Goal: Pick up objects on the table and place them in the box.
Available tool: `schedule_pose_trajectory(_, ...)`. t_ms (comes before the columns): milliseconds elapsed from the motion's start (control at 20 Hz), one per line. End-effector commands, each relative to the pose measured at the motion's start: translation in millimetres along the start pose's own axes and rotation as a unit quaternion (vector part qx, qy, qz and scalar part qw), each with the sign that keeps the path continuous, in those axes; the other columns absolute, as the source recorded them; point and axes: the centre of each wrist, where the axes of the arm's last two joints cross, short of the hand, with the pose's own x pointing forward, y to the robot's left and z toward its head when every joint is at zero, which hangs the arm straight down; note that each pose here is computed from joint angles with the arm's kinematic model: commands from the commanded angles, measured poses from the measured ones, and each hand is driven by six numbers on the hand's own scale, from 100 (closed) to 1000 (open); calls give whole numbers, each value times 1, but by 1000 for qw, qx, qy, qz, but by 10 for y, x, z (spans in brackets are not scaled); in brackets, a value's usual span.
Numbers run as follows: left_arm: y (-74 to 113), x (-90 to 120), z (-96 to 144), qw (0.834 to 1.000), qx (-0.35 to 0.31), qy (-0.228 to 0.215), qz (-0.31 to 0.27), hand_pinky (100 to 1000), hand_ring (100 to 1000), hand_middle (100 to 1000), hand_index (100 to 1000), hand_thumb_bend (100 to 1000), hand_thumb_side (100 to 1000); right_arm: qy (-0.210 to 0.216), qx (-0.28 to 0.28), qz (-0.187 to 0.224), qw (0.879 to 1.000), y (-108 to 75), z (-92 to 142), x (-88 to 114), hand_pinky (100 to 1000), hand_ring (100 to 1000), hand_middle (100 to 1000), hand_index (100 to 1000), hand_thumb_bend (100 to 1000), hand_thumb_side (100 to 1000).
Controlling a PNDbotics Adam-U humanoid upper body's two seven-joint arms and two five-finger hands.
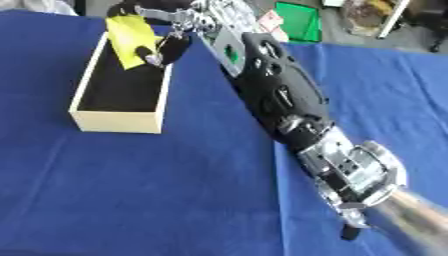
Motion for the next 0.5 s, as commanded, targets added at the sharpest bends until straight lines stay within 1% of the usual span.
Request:
schedule_pose_trajectory(50,30,64,-41,1000,3,-12,-2,717,1000,935,943,765,583,2,11,11,1000,-10,-71,44,865,929,698,995,100,130)
schedule_pose_trajectory(100,28,65,-42,1000,4,-13,-2,717,1000,935,943,765,584,3,17,12,1000,23,-96,57,870,937,753,998,100,134)
schedule_pose_trajectory(150,27,65,-43,1000,4,-13,-2,717,1000,934,943,765,584,4,21,13,1000,52,-116,67,870,939,760,998,100,135)
schedule_pose_trajectory(200,26,64,-42,1000,4,-12,-1,717,1000,934,943,764,586,5,25,12,1000,88,-134,71,879,955,827,1000,100,140)
schedule_pose_trajectory(250,25,64,-42,1000,4,-12,-1,717,1000,934,943,762,587,6,29,11,999,120,-148,73,897,967,863,1000,100,141)
schedule_pose_trajectory(300,26,63,-40,1000,4,-12,-1,717,1000,934,943,760,588,8,32,11,999,148,-158,71,910,977,896,1000,100,142)
schedule_pose_trajectory(350,27,62,-39,1000,5,-12,-1,717,1000,934,943,759,588,9,33,11,999,166,-163,70,912,980,904,1000,100,142)
schedule_pose_trajectory(400,27,61,-39,1000,5,-12,-1,717,1000,934,943,756,591,9,33,10,999,176,-165,66,933,1000,979,1000,100,227)
schedule_pose_trajectory(450,27,61,-38,1000,5,-12,-1,717,1000,934,943,756,591,10,32,9,999,182,-163,60,934,1000,984,1000,100,234)
schedule_pose_trajectory(500,27,60,-38,1000,5,-11,-1,718,1000,934,943,749,594,10,31,7,999,181,-159,55,943,1000,1000,1000,100,288)
